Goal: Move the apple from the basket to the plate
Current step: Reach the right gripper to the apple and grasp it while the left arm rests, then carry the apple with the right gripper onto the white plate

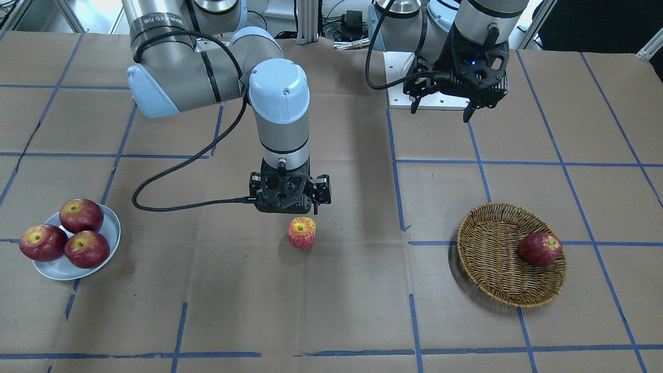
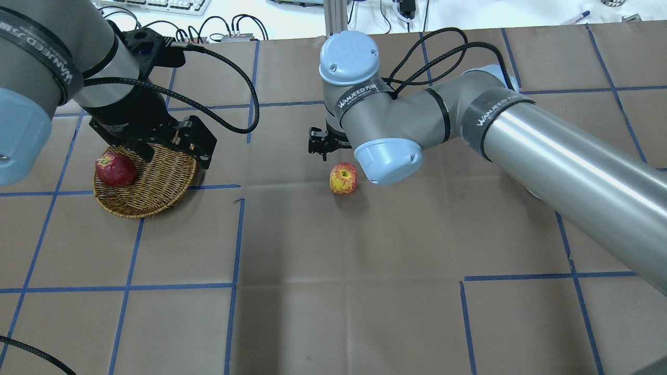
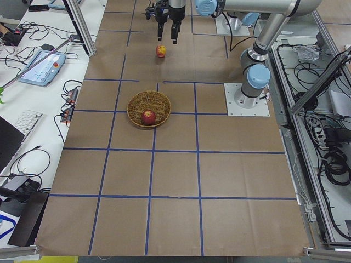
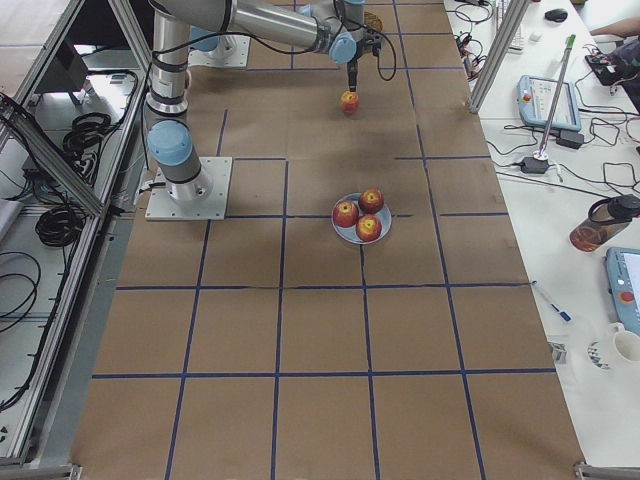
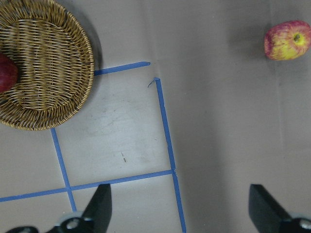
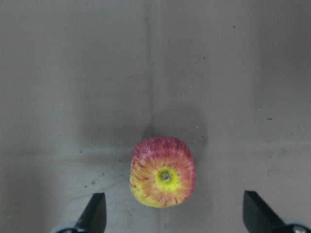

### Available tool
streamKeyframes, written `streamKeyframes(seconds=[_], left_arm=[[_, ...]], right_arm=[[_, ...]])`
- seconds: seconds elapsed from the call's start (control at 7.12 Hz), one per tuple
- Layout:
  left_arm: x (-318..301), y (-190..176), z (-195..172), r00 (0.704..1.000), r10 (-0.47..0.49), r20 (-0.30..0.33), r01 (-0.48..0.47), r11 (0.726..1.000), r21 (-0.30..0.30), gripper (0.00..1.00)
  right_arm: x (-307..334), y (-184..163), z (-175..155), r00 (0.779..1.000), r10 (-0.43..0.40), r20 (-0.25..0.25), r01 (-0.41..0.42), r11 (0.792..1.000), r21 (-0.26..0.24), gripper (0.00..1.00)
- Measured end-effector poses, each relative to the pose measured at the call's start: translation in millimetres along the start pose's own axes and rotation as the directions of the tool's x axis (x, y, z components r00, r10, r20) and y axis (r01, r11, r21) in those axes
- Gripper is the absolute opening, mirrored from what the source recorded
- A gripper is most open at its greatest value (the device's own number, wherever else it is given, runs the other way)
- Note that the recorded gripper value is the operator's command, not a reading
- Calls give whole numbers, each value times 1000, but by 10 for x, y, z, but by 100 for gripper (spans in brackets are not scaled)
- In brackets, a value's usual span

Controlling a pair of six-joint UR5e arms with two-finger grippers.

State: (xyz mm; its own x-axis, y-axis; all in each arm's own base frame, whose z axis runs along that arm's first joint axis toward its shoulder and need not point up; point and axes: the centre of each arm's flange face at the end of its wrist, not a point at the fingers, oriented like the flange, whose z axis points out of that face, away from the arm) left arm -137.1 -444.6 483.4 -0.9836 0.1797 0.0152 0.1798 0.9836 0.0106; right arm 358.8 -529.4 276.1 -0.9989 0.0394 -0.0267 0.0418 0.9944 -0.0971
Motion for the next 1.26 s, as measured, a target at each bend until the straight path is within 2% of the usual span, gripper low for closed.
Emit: streamKeyframes(seconds=[0.42,0.56,0.7,0.84,1.26], left_arm=[[96,1,44,1000,27,2,-27,1000,-11,99],[142,2,59,999,39,4,-39,999,-15,99],[165,4,69,999,44,6,-44,999,-17,99],[175,7,73,999,45,6,-45,999,-18,99],[186,5,74,999,42,0,-42,999,-15,99]], right_arm=[[19,112,751,1000,-15,-5,15,1000,-10,99],[28,140,884,1000,-14,-7,14,1000,-14,78],[27,142,937,1000,-12,-7,12,1000,-16,67],[21,129,942,1000,-11,-5,11,1000,-13,62],[12,-28,729,1000,-7,14,6,999,31,63]])
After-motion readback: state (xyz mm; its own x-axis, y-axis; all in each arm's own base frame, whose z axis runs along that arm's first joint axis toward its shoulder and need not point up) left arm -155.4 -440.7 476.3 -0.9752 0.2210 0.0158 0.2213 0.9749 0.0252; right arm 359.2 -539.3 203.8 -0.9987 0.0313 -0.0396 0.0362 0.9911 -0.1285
